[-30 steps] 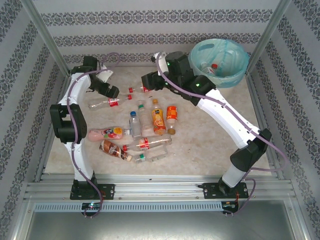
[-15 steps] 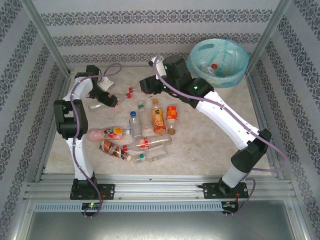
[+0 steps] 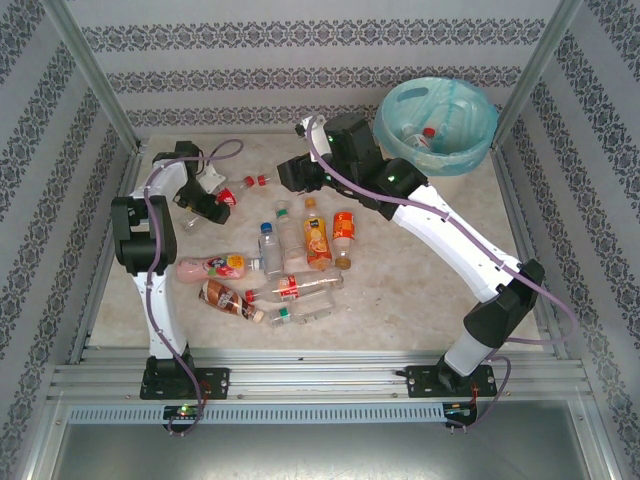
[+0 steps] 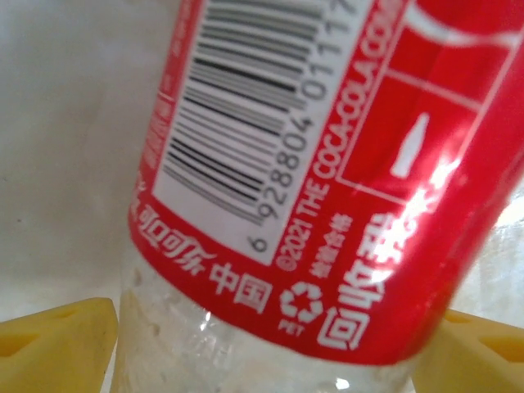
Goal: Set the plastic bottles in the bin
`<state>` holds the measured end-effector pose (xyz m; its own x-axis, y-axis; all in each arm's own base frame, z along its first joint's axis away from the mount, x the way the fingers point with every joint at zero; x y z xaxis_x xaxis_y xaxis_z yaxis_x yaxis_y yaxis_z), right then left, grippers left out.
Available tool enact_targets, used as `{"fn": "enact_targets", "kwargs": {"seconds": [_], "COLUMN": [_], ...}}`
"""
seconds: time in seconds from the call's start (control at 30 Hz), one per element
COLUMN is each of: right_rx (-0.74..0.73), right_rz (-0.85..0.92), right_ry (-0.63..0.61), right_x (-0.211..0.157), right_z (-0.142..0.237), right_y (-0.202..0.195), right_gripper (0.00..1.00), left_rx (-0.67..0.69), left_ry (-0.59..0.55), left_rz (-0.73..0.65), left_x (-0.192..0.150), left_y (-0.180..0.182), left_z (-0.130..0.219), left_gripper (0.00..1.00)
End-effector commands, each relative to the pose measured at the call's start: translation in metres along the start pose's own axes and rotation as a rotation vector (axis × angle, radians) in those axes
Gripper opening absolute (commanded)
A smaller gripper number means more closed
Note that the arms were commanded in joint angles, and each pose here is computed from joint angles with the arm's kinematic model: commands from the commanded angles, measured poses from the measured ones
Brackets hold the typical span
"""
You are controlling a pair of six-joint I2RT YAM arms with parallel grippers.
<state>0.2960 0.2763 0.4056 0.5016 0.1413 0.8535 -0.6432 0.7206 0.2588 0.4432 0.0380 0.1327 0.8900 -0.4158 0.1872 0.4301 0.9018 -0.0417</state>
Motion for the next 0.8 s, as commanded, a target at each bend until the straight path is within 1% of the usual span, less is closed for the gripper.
{"fn": "enact_targets", "kwargs": {"seconds": [0.0, 0.07, 0.2, 0.3, 0.37, 0.53, 0.63, 0.77], "right_rx": [-0.009, -0.011, -0.011, -0.015, -0.018, -0.033, -0.043, -0.052], "right_rz": [-0.018, -0.019, -0.027, -0.025, -0.021, -0.013, -0.012, -0.01], "right_ry": [-0.001, 0.004, 0.006, 0.003, -0.003, -0.033, -0.045, -0.076], "right_x": [-0.001, -0.002, -0.003, -0.001, 0.001, 0.007, 0.007, 0.01], "right_z": [0.002, 0.001, 0.001, 0.003, 0.006, 0.017, 0.023, 0.034], "right_y": [0.002, 0.002, 0.002, 0.002, 0.002, 0.003, 0.003, 0.004], "right_gripper": [0.59, 0.59, 0.59, 0.59, 0.6, 0.59, 0.59, 0.59], "left_rx": [0.001, -0.005, -0.015, -0.01, -0.003, 0.028, 0.045, 0.052], "left_ry": [0.024, 0.028, 0.026, 0.017, 0.0, -0.089, -0.164, -0.293], "left_rz": [-0.003, -0.003, 0.0, -0.002, -0.004, -0.01, -0.01, -0.01], "left_x": [-0.009, -0.011, -0.014, -0.014, -0.012, -0.007, -0.005, -0.003], "left_y": [0.008, 0.008, 0.008, 0.008, 0.008, 0.004, 0.0, -0.011], "left_z": [-0.003, -0.005, -0.008, -0.004, 0.002, 0.036, 0.063, 0.106], "left_gripper": [0.87, 0.85, 0.76, 0.71, 0.7, 0.68, 0.66, 0.62]}}
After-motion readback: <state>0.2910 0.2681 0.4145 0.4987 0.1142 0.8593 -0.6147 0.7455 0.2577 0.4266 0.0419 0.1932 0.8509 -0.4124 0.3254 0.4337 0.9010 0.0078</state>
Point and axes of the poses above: each hand's point on the last joint's axis, 136 mm out from that joint toward the fingers, its own z axis back along the fingers, its own y axis along the line the jaws close on, x = y × z, the point moved 10 cm from there along z, back along the fingers, and after that the axes turned 1 degree about -z, right-handed, at the moved point
